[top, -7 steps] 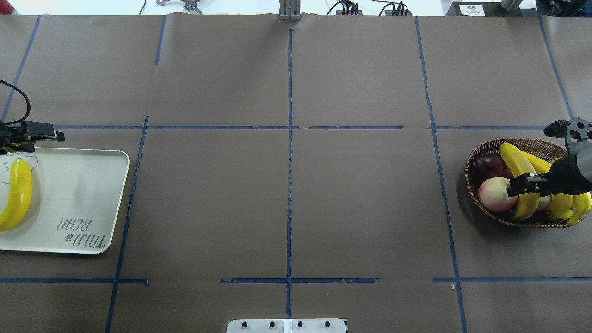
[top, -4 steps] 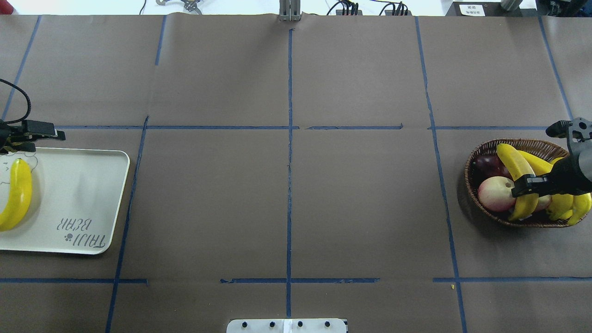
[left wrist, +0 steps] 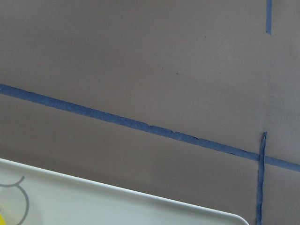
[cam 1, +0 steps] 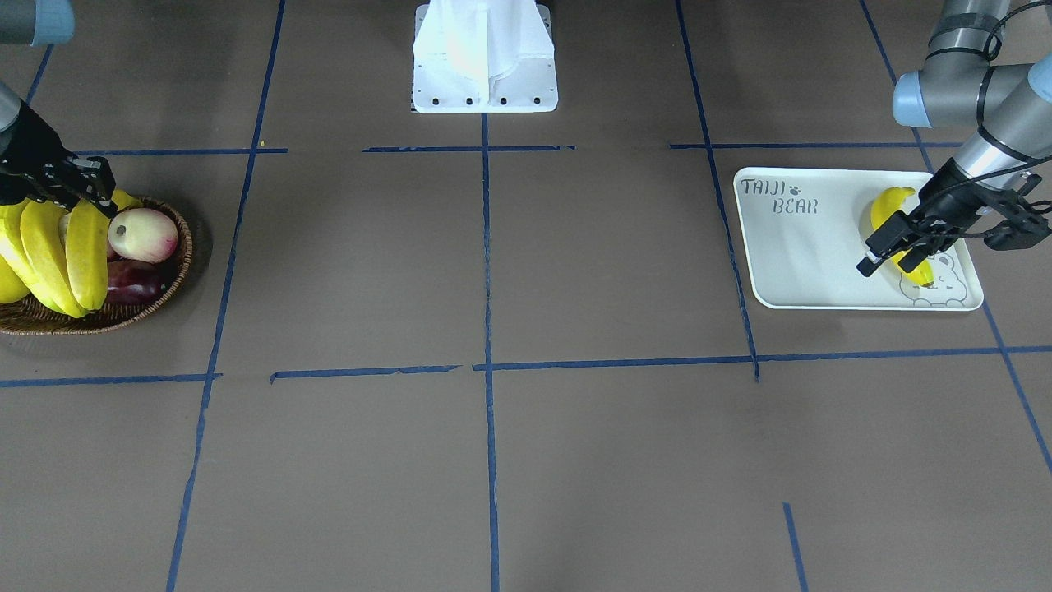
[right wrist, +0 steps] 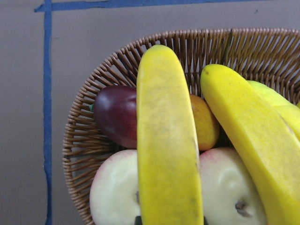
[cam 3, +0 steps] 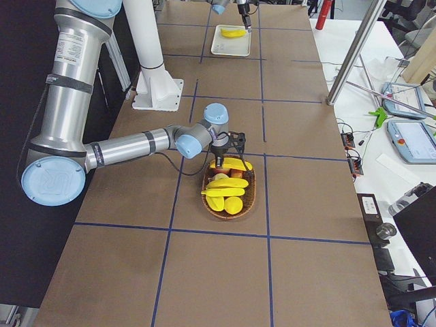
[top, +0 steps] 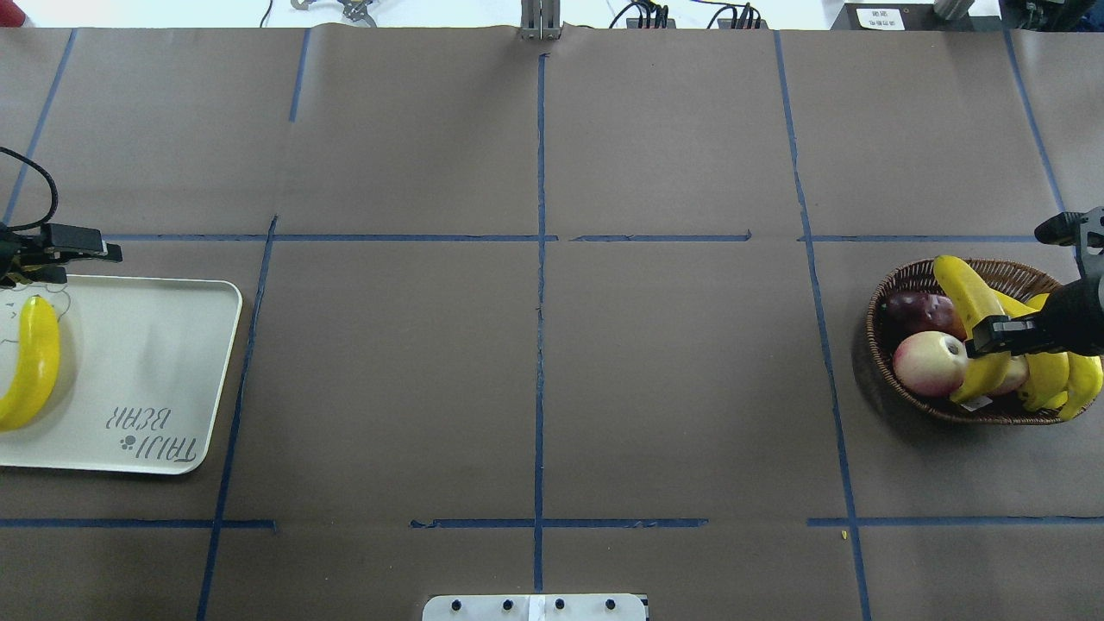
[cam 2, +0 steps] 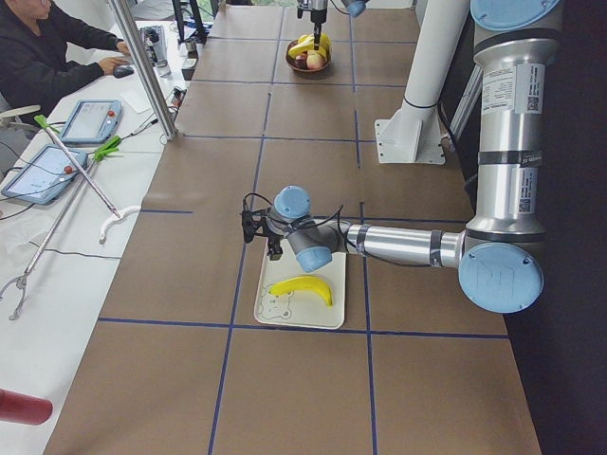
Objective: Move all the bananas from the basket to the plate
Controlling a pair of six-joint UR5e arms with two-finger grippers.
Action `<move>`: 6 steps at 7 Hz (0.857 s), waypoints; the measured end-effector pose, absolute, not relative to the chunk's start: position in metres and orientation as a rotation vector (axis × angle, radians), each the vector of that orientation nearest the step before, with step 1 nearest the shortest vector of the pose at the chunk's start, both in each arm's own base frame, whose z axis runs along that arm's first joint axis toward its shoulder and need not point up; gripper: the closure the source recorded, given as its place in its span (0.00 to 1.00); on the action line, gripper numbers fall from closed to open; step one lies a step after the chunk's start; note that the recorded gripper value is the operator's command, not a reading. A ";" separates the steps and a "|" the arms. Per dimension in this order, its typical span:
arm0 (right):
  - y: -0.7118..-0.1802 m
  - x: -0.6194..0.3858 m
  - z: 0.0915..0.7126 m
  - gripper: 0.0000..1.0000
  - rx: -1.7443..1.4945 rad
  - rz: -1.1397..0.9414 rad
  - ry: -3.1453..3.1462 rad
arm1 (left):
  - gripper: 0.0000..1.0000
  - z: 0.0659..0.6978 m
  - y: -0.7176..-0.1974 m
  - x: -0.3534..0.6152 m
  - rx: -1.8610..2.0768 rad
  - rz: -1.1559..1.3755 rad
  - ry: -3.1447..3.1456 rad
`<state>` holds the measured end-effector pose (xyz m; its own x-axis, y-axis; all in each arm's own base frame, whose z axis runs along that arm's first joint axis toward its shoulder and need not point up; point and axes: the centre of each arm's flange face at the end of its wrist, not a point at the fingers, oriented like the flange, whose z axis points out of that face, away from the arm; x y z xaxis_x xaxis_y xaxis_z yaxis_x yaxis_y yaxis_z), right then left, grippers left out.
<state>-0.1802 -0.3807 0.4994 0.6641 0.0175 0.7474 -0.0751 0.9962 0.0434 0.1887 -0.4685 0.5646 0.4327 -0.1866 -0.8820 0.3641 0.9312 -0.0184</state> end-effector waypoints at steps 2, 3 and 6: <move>-0.380 -0.164 0.451 0.99 0.130 0.044 -0.922 | 0.00 0.561 -0.470 0.192 0.188 -0.338 1.075; -0.390 -0.171 0.424 0.99 0.163 0.034 -0.966 | 0.00 0.554 -0.476 0.197 0.195 -0.330 1.084; -0.414 -0.263 0.298 0.97 0.136 0.149 -1.170 | 0.00 0.498 -0.510 0.225 0.204 -0.362 1.171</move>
<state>-0.2634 -0.4138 0.2984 0.3826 0.0457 0.9228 -0.1870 0.9819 0.0289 0.2248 -0.5105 0.4981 0.3403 -0.1712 -0.9246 0.3809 0.9241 -0.0309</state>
